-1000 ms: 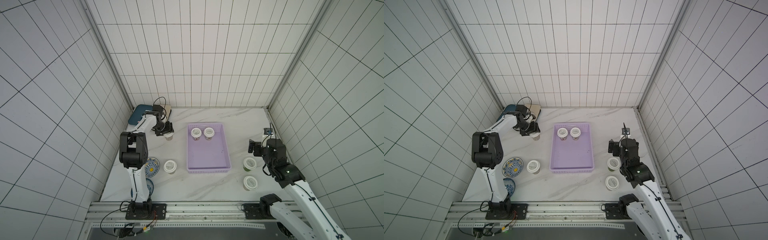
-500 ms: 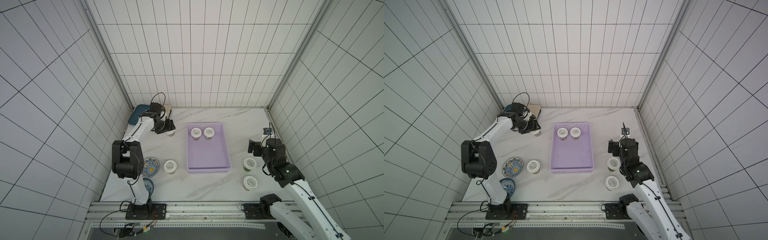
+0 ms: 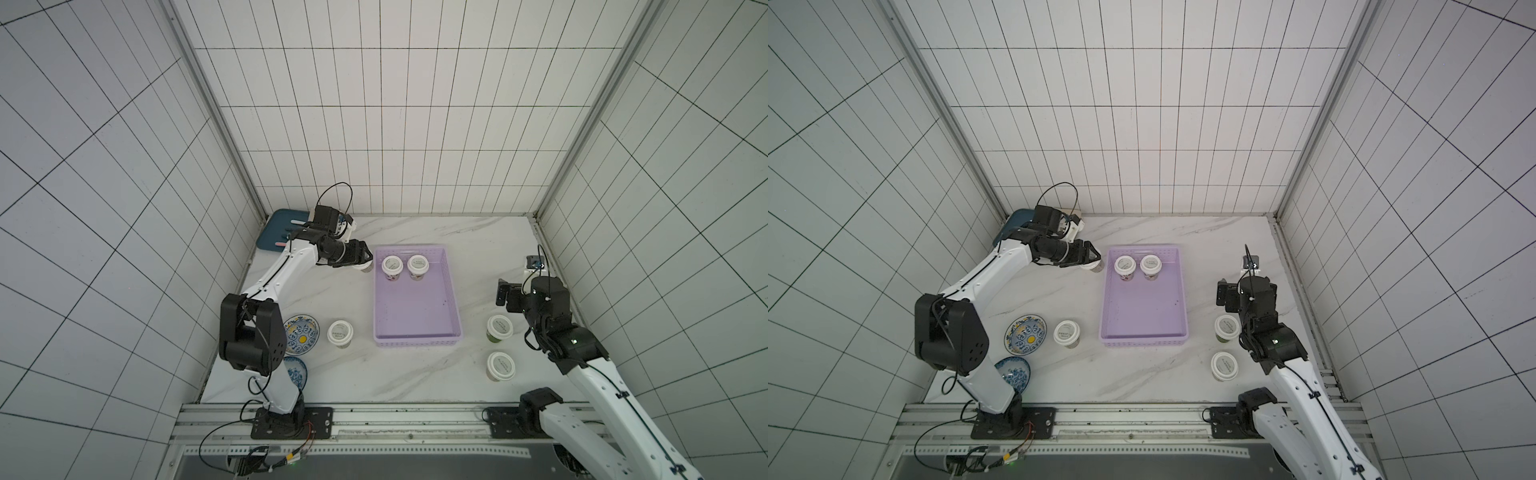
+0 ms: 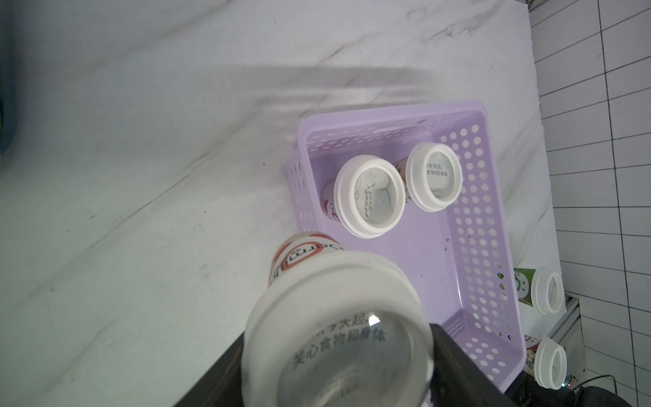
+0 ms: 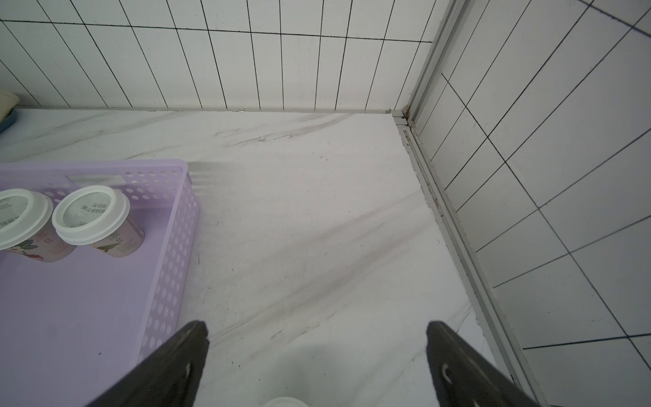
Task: Put the yogurt in the basket
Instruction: Place the yogurt in the basket, then pick up the yogurt from the center of the board.
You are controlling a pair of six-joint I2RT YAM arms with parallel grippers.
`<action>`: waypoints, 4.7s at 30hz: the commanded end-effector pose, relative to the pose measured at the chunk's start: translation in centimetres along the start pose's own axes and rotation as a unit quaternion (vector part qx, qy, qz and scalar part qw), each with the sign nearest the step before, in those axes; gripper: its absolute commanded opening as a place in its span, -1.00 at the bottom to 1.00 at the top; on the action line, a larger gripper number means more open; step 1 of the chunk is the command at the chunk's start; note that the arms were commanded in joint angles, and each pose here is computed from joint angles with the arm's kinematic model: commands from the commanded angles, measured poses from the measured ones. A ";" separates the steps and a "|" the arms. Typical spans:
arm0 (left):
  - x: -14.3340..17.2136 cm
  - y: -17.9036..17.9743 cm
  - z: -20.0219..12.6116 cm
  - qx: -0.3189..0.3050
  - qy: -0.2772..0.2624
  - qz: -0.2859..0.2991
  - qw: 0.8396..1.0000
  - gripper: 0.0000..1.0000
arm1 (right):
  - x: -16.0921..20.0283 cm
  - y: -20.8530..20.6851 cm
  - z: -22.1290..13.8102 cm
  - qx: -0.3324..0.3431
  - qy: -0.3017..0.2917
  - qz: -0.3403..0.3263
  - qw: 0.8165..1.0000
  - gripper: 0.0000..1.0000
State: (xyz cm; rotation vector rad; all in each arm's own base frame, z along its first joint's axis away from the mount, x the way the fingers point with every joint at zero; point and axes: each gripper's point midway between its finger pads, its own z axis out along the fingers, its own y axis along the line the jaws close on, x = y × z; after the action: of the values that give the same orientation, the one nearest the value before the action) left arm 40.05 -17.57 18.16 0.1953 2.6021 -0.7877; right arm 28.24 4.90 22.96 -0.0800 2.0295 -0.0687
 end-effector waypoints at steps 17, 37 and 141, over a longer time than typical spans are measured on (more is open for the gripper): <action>4.8 -7.2 3.3 0.042 0.054 0.117 0.991 0.46 | 0.6 -0.1 0.4 0.009 0.005 -0.006 1.000 0.98; 7.7 -5.7 8.6 -0.015 0.118 0.127 0.985 0.45 | 0.4 0.0 0.2 0.005 0.001 -0.005 1.000 0.98; 0.2 7.4 -7.0 -0.115 -0.175 0.000 0.978 0.96 | 11.4 0.9 -0.8 -0.035 0.348 0.269 0.897 0.98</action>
State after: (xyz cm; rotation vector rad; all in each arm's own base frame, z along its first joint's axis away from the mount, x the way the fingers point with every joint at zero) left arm 39.08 -7.79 18.06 -0.0061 2.3880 -0.4559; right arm 23.55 4.58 14.33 0.4532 2.6401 0.3324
